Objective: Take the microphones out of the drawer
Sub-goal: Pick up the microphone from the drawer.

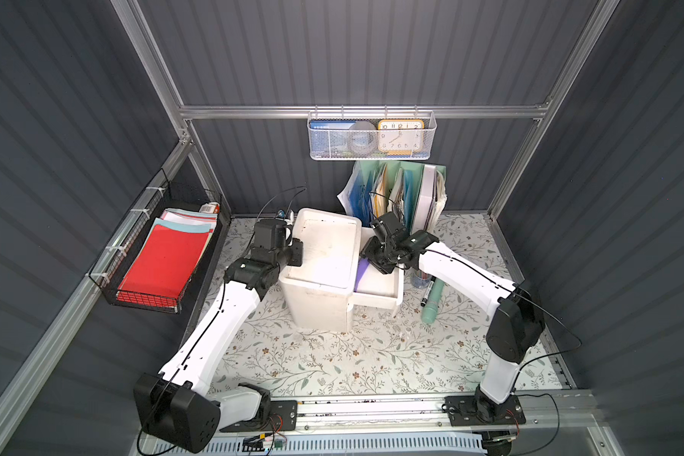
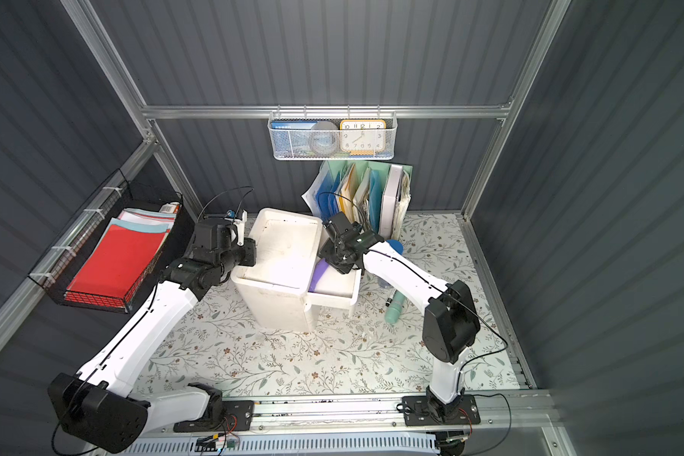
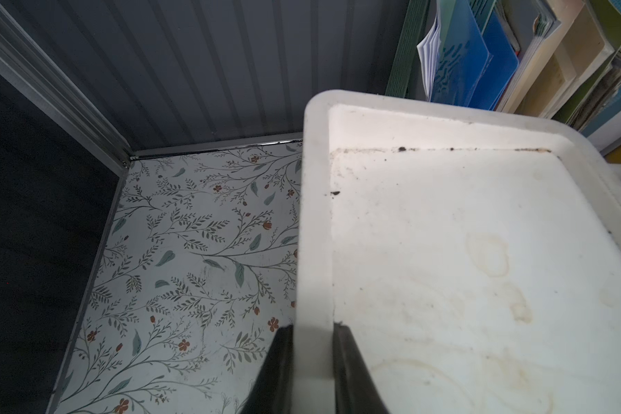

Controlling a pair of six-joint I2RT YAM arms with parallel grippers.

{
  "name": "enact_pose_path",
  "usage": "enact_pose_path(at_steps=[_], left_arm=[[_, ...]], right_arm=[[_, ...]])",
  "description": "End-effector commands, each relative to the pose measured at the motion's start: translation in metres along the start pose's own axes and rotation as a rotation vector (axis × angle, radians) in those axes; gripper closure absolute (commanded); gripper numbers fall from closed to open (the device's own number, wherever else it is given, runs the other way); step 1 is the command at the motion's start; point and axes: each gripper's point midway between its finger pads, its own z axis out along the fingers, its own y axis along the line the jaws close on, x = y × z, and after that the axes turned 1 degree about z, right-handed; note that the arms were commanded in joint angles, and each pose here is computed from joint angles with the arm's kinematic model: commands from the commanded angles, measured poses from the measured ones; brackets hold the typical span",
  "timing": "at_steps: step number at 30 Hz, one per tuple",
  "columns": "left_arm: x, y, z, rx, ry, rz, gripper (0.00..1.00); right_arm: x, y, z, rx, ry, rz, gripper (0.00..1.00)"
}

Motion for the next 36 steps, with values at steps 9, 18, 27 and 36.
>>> enact_pose_path(at_steps=[9, 18, 27, 36], left_arm=[[0.054, -0.001, 0.024, -0.002, 0.169, 0.019, 1.00], [0.054, 0.000, 0.024, -0.003, 0.170, 0.017, 1.00], [0.054, 0.000, 0.024, -0.003, 0.166, 0.017, 1.00], [0.053, -0.001, 0.024, -0.002, 0.164, 0.017, 1.00]], right_arm=[[0.014, 0.008, 0.025, -0.005, 0.025, 0.012, 0.44], [0.020, 0.004, 0.037, 0.011, 0.031, -0.004, 0.60], [0.006, 0.008, 0.017, 0.001, -0.046, -0.063, 0.81], [-0.015, 0.013, -0.019, 0.004, -0.160, -0.174, 0.88]])
